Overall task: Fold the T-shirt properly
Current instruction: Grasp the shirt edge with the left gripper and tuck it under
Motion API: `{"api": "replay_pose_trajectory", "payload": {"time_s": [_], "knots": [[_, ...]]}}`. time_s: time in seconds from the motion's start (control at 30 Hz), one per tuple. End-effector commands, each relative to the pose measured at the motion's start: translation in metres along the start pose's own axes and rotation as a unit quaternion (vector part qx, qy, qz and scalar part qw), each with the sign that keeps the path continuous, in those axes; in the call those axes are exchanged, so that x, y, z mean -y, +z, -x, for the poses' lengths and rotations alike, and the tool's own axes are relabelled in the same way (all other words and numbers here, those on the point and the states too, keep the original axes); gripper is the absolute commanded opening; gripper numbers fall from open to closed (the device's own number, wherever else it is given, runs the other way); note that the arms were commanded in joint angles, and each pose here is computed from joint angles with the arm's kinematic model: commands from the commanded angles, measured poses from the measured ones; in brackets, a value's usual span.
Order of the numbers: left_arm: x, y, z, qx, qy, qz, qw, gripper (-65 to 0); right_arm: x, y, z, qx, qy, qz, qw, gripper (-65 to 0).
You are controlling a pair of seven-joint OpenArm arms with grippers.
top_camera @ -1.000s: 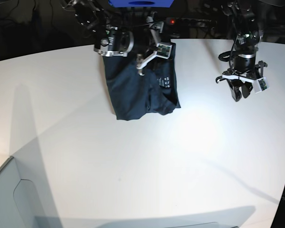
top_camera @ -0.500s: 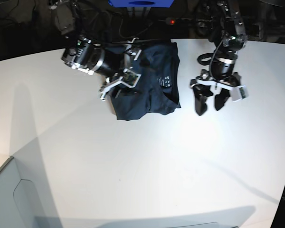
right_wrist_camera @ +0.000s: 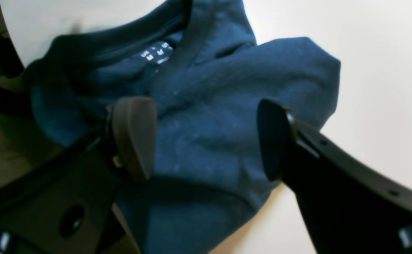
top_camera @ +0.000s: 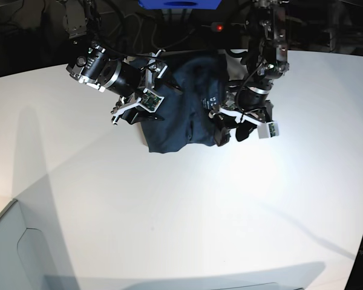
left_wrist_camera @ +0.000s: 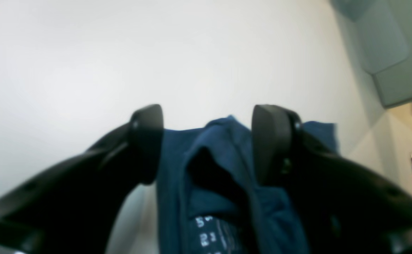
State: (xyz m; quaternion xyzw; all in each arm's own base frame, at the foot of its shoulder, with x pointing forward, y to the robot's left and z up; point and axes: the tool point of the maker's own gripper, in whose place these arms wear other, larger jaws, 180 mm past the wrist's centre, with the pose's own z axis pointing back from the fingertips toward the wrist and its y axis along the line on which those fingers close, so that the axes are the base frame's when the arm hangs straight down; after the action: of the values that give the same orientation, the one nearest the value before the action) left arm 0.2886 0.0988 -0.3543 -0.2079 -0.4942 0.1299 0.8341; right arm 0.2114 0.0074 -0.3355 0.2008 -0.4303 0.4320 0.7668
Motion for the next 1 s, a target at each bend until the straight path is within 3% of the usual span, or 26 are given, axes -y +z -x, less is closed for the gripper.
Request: {"api": "replay_pose_trajectory", "payload": {"time_s": [0.0, 0.4, 0.53, 0.83, 0.97], "knots": [[0.005, -0.001, -0.010, 0.017, -0.002, 0.011, 1.000, -33.4, 0.000, 0.003, -0.012, 0.025, 0.001, 0.000, 0.9997, -22.7], [0.020, -0.014, 0.013, -0.014, -0.002, 0.032, 0.999, -49.7, -0.001, 0.003, -0.012, 0.025, 0.000, 0.000, 0.9997, -22.8], [0.022, -0.014, 0.011, -0.013, -0.003, 0.035, 0.999, -65.0, -0.005, 0.004, -0.008, 0.020, -0.004, -0.004, 0.9998, -22.8], [-0.001, 0.017, -0.032, 0.049, -0.003, 0.002, 0.999, -65.0, -0.006, 0.005, -0.007, 0.018, -0.005, -0.004, 0.9998, -22.8], [-0.008, 0.023, -0.035, 0.055, -0.003, -0.010, 0.998, -65.0, -0.005, 0.004, -0.007, 0.019, -0.006, -0.004, 0.9998, -22.8]]}}
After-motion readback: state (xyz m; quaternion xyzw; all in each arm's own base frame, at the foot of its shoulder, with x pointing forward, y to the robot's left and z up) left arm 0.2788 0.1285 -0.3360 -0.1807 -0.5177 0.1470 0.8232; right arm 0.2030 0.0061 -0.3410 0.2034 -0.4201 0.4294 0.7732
